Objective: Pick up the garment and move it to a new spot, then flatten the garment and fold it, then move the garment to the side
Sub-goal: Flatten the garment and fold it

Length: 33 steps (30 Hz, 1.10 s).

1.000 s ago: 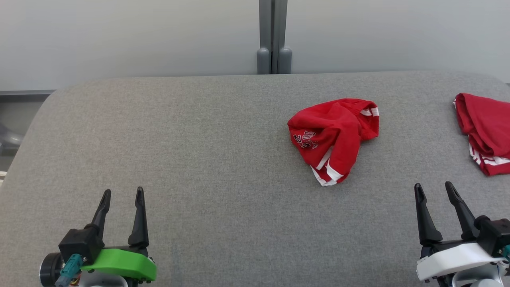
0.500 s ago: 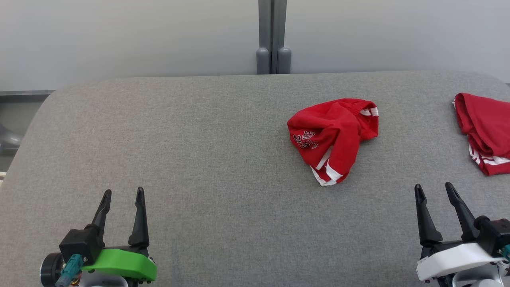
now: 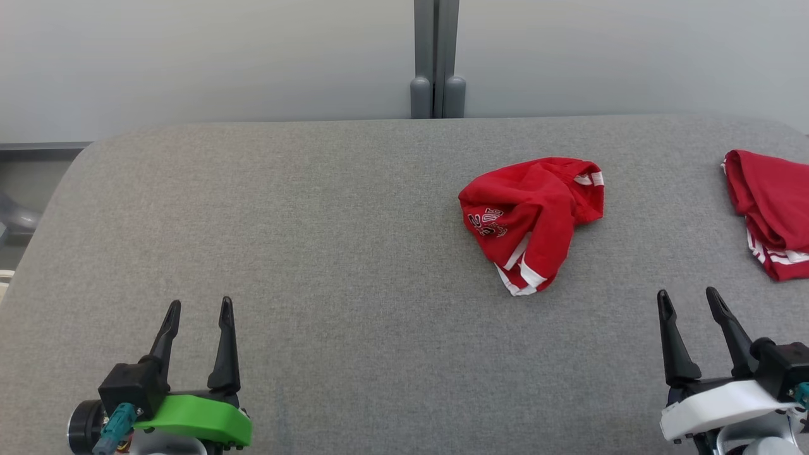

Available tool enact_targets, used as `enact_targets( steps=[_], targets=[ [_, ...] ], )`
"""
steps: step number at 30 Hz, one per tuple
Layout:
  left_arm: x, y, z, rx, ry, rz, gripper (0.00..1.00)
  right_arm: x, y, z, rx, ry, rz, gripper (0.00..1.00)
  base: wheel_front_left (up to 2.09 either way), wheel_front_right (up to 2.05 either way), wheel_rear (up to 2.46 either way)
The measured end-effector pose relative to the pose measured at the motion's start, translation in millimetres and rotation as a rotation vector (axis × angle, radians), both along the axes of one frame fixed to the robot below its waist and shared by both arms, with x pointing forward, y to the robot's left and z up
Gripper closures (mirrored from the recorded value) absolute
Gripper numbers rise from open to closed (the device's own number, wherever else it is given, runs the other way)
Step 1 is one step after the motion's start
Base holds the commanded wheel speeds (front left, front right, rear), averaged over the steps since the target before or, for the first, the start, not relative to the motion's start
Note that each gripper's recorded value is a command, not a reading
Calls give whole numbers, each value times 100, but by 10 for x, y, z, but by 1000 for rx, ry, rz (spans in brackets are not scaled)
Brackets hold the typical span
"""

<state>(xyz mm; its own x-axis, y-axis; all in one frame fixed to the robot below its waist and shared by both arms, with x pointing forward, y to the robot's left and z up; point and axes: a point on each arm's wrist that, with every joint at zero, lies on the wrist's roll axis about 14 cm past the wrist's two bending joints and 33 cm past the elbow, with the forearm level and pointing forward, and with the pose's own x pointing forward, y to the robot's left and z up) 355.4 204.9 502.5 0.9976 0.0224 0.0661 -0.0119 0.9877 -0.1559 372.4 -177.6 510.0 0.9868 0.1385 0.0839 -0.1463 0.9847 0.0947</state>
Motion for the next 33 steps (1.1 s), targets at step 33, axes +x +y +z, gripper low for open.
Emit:
enact_targets(
  steps=[33],
  targets=[
    [257,185,-248,12,84,77,0,1618,626,-744,-151,282,215,0,0,0,0]
  ],
)
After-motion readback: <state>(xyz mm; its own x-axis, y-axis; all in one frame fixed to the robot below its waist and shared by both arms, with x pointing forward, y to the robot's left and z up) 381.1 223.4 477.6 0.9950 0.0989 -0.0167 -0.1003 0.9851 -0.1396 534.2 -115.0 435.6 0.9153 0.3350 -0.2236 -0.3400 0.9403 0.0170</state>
